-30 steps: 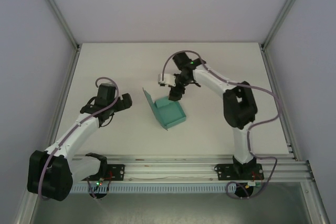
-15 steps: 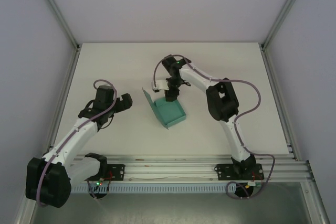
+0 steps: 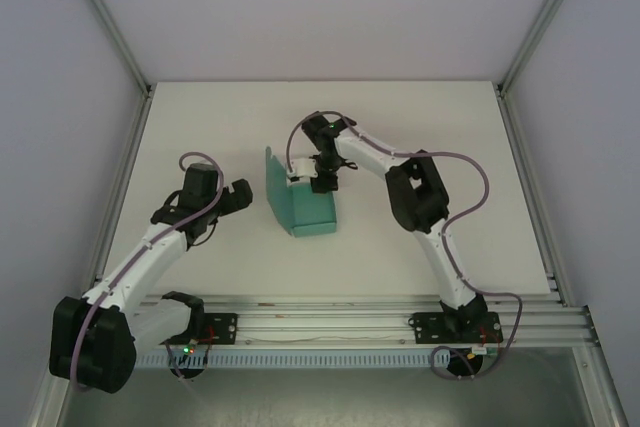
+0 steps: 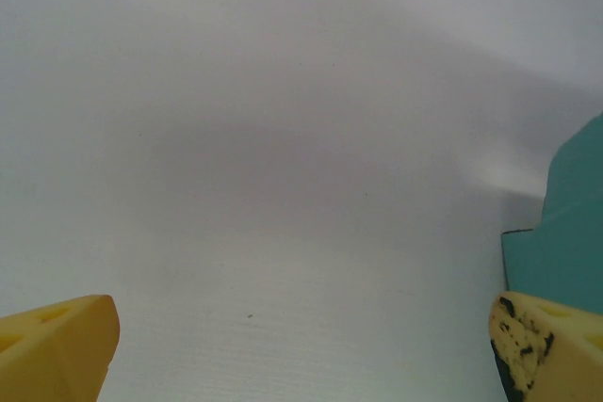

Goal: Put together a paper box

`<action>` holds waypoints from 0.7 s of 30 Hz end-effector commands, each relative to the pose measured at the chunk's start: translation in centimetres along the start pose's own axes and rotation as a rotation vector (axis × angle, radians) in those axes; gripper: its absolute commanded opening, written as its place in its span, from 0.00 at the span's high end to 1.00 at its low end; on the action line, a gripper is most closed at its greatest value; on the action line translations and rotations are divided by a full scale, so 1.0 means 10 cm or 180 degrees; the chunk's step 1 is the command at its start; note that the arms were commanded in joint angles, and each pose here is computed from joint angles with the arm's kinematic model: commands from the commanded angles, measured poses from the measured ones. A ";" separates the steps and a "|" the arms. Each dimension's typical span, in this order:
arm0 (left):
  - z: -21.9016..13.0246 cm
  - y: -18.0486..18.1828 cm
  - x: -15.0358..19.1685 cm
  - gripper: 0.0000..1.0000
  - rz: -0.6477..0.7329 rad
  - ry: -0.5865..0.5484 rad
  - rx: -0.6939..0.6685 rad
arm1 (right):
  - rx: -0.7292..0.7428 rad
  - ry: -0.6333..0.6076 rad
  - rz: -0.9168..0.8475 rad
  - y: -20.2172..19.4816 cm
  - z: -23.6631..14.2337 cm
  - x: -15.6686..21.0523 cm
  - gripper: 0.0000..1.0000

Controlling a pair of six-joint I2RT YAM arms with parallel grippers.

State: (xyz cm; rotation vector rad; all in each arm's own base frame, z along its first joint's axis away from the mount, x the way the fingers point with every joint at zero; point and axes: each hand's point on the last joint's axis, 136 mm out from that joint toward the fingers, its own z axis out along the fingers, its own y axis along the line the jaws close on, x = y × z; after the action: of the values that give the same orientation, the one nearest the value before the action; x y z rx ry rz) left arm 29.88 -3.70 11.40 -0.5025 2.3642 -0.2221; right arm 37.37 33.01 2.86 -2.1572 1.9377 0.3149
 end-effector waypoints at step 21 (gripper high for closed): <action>-0.12 -1.47 -0.34 0.00 0.0385 -0.0160 0.2729 | 0.1282 -0.2796 0.1549 0.08 -1.81 -0.80 1.00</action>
State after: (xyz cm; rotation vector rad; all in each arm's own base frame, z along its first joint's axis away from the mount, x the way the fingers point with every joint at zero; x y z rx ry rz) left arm 35.43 -12.59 13.13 -0.2098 2.1972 -0.8817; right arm 36.38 34.11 19.65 -1.1159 1.7781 0.5684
